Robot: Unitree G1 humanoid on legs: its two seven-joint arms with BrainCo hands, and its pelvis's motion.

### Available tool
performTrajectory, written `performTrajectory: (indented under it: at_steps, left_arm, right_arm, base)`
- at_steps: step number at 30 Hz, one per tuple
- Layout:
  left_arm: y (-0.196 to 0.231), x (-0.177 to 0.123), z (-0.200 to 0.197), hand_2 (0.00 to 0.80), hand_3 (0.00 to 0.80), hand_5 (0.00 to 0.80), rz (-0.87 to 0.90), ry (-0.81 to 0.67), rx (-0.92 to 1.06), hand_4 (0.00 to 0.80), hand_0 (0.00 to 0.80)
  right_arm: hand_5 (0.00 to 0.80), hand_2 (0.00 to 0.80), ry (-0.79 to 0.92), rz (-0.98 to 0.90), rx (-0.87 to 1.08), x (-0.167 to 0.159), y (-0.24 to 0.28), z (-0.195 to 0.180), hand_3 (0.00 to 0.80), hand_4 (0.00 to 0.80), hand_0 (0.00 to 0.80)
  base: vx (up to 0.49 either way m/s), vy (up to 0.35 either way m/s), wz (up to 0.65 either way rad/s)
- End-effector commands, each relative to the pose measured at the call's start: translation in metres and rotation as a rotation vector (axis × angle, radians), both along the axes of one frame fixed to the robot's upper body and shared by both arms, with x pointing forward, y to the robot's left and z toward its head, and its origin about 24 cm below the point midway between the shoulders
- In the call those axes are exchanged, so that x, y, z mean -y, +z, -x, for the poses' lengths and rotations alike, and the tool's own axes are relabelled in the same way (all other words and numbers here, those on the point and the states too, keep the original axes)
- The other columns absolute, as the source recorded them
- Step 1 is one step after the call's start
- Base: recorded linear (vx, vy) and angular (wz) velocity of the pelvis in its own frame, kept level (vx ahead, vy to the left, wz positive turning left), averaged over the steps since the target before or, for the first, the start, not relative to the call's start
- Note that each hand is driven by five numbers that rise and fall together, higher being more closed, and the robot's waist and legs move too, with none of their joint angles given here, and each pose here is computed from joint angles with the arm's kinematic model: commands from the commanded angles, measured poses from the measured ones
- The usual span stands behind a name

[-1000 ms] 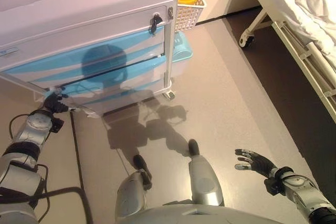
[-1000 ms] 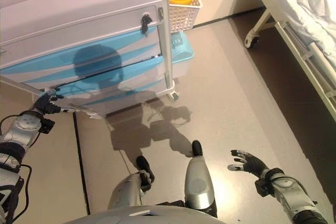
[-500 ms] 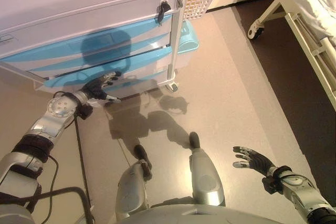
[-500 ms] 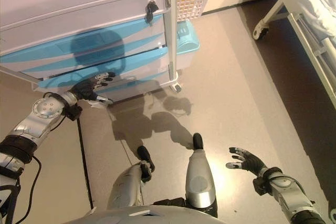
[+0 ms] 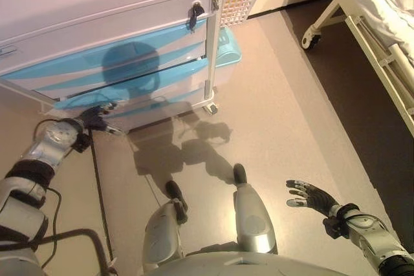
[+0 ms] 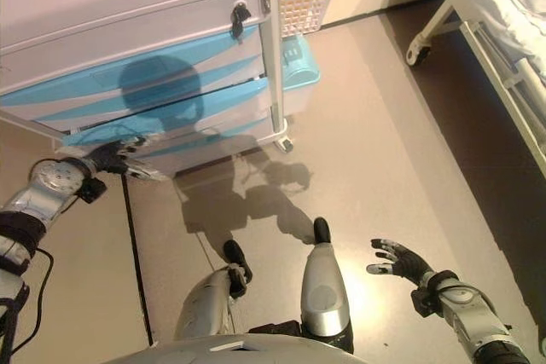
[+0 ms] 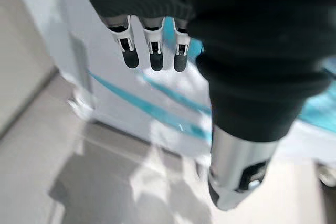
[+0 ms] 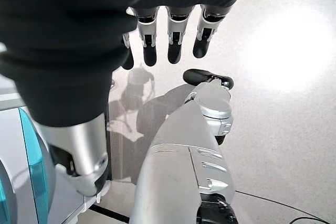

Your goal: Open the drawer and pick up the medicine

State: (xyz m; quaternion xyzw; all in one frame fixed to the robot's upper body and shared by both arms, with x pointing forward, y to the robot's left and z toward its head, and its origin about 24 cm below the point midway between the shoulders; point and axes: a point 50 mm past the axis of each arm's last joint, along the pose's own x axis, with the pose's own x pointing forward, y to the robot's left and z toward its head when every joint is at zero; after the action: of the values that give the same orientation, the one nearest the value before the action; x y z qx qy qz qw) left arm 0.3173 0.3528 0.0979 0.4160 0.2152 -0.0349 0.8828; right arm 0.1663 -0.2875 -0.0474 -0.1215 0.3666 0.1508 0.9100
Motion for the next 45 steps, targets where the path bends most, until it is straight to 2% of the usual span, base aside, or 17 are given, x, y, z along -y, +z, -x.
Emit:
performTrajectory:
  at_steps: [1,13,26,35,36,38,42,45]
  left_arm:
    - [0.018,-0.022,0.001,0.0,0.0,0.0,-0.076,0.086,0.039,0.0,0.0]
    - [0.066,-0.052,-0.005,0.0,0.0,0.0,-0.072,0.314,0.22,0.0,0.0]
    - [0.082,-0.048,-0.014,0.0,0.0,0.0,-0.048,0.329,0.292,0.0,0.0]
    - [0.062,-0.025,-0.021,0.0,0.0,0.0,0.223,0.21,0.274,0.0,0.0]
    - [0.051,-0.012,-0.024,0.0,0.0,0.0,0.355,0.135,0.25,0.0,0.0]
    - [0.036,0.001,-0.022,0.0,0.0,0.0,0.472,0.055,0.203,0.0,0.0]
    - [0.0,0.024,-0.01,0.0,0.0,0.0,0.633,-0.062,0.074,0.0,0.0]
    - [-0.03,0.034,0.005,0.0,0.0,0.0,0.715,-0.069,-0.023,0.0,0.0]
  right_arm:
    - [0.0,0.0,0.015,0.022,-0.03,0.007,0.0,0.01,0.0,0.0,0.0]
    - [0.0,0.0,-0.001,0.005,-0.02,-0.006,-0.01,0.005,0.0,0.0,0.0]
    - [0.0,0.0,-0.011,-0.035,0.005,-0.027,-0.022,0.004,0.0,0.0,0.0]
    - [0.0,0.0,-0.002,-0.044,0.017,-0.035,-0.024,0.004,0.0,0.0,0.0]
    - [0.0,0.0,0.003,-0.045,0.021,-0.036,-0.024,0.005,0.0,0.0,0.0]
    - [0.0,0.0,0.008,-0.04,0.022,-0.037,-0.024,0.006,0.0,0.0,0.0]
    - [0.0,0.0,0.008,-0.025,0.011,-0.035,-0.023,0.008,0.0,0.0,0.0]
    - [0.0,0.0,0.006,-0.011,-0.008,-0.033,-0.023,0.007,0.0,0.0,0.0]
  base:
    - [0.064,0.031,-0.02]
    - [0.0,0.002,-0.02]
    - [-0.018,-0.031,0.03]
    - [-0.008,-0.015,0.02]
    - [0.0,0.0,0.0]
    - [-0.084,-0.055,0.01]
    - [-0.02,-0.019,0.06]
    - [0.004,0.0,0.02]
